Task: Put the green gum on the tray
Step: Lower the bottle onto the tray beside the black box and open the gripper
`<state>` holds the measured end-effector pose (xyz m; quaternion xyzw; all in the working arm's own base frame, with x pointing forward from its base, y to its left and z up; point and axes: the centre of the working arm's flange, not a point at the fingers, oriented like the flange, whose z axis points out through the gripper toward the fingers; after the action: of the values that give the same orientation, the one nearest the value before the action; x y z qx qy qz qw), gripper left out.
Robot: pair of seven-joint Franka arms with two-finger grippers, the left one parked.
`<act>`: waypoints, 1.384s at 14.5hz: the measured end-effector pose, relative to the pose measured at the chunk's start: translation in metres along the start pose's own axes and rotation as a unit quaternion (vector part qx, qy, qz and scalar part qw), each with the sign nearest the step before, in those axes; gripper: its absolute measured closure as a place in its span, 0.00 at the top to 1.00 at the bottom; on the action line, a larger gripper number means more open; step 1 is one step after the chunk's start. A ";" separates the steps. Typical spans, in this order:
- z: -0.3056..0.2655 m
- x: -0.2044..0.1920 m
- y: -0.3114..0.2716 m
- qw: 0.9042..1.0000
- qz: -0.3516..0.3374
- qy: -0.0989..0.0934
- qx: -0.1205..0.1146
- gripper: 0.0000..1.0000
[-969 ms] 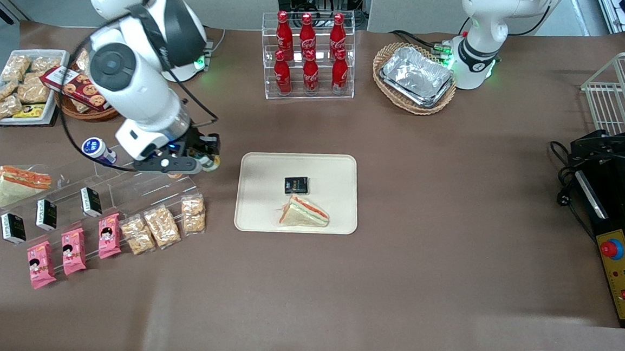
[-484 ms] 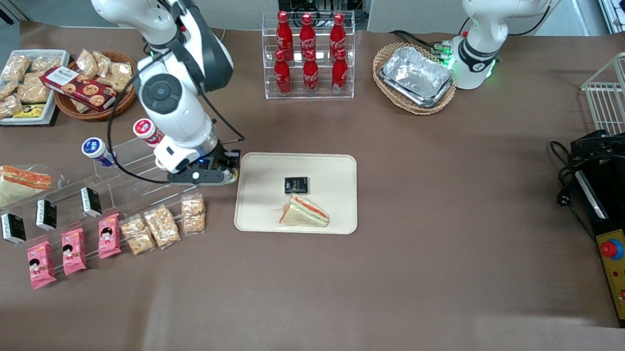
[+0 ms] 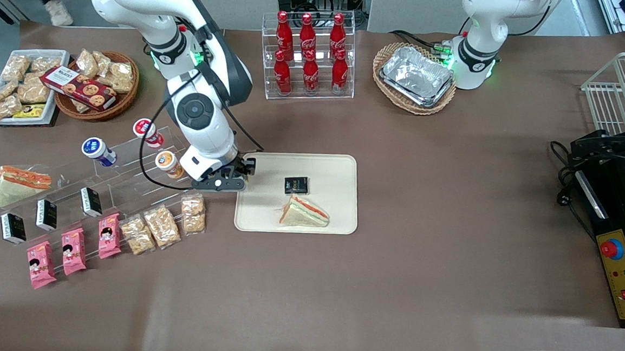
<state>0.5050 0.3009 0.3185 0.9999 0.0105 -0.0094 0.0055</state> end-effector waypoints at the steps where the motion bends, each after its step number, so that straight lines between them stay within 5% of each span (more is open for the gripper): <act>1: 0.009 -0.002 -0.001 1.000 -0.002 0.003 0.000 0.59; 18: 0.075 -0.028 -0.042 0.999 0.023 0.026 -0.005 0.59; 20: 0.075 -0.028 -0.042 0.999 0.027 0.027 -0.005 0.65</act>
<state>0.4749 0.3415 0.2439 0.9997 -0.0160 0.0178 0.0103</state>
